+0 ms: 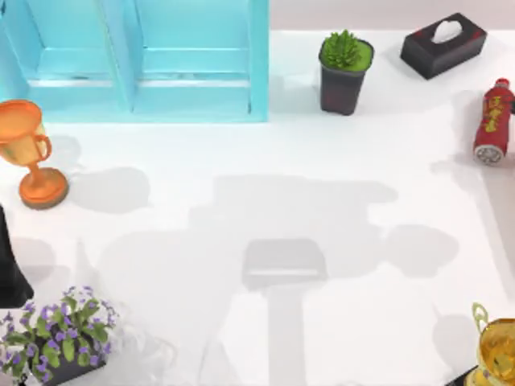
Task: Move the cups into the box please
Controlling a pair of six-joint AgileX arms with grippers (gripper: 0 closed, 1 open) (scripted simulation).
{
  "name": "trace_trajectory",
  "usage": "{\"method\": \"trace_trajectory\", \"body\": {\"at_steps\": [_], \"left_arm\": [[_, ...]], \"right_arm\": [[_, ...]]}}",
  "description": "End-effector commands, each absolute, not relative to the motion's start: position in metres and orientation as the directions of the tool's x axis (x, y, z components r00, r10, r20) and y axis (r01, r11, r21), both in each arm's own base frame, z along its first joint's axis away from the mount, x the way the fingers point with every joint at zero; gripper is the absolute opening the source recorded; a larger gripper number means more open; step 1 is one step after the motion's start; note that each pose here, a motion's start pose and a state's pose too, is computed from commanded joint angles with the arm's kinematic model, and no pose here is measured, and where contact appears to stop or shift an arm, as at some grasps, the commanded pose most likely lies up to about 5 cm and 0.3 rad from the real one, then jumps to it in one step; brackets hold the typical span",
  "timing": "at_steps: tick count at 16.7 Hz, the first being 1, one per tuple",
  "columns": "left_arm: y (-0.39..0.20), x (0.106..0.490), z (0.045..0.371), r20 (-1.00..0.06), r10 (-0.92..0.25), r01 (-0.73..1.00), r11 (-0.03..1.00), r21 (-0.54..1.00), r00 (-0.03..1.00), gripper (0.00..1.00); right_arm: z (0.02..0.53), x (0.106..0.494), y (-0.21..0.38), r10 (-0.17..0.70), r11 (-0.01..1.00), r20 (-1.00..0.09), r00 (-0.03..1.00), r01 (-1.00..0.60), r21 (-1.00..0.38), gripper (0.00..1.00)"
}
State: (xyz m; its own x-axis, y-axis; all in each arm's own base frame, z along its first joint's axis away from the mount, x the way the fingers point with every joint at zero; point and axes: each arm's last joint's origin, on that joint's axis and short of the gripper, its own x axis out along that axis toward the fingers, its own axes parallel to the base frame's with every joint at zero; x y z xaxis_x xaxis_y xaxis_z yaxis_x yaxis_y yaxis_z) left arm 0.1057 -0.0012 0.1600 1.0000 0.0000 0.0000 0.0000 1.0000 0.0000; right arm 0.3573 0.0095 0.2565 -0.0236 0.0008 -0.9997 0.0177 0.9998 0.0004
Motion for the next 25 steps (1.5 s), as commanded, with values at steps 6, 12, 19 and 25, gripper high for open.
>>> {"method": "trace_trajectory", "body": {"at_steps": [6,12,19,25], "left_arm": [[-0.001,0.106,0.16,0.0,0.0,0.0,1.0,0.0,1.0,1.0],[-0.001,0.106,0.16,0.0,0.0,0.0,1.0,0.0,1.0,1.0],[-0.001,0.106,0.16,0.0,0.0,0.0,1.0,0.0,1.0,1.0],[-0.001,0.106,0.16,0.0,0.0,0.0,1.0,0.0,1.0,1.0]], "right_arm": [[0.276,0.33,-0.126,0.006,1.0,-1.0,-0.013,0.011,0.006,0.0],[0.283,0.318,-0.149,0.003,1.0,-1.0,0.001,0.01,0.003,0.0],[0.245,0.32,-0.148,0.008,1.0,-1.0,-0.007,0.007,0.008,0.0],[0.218,0.318,-0.148,0.003,1.0,-1.0,0.001,0.01,0.003,0.0]]}}
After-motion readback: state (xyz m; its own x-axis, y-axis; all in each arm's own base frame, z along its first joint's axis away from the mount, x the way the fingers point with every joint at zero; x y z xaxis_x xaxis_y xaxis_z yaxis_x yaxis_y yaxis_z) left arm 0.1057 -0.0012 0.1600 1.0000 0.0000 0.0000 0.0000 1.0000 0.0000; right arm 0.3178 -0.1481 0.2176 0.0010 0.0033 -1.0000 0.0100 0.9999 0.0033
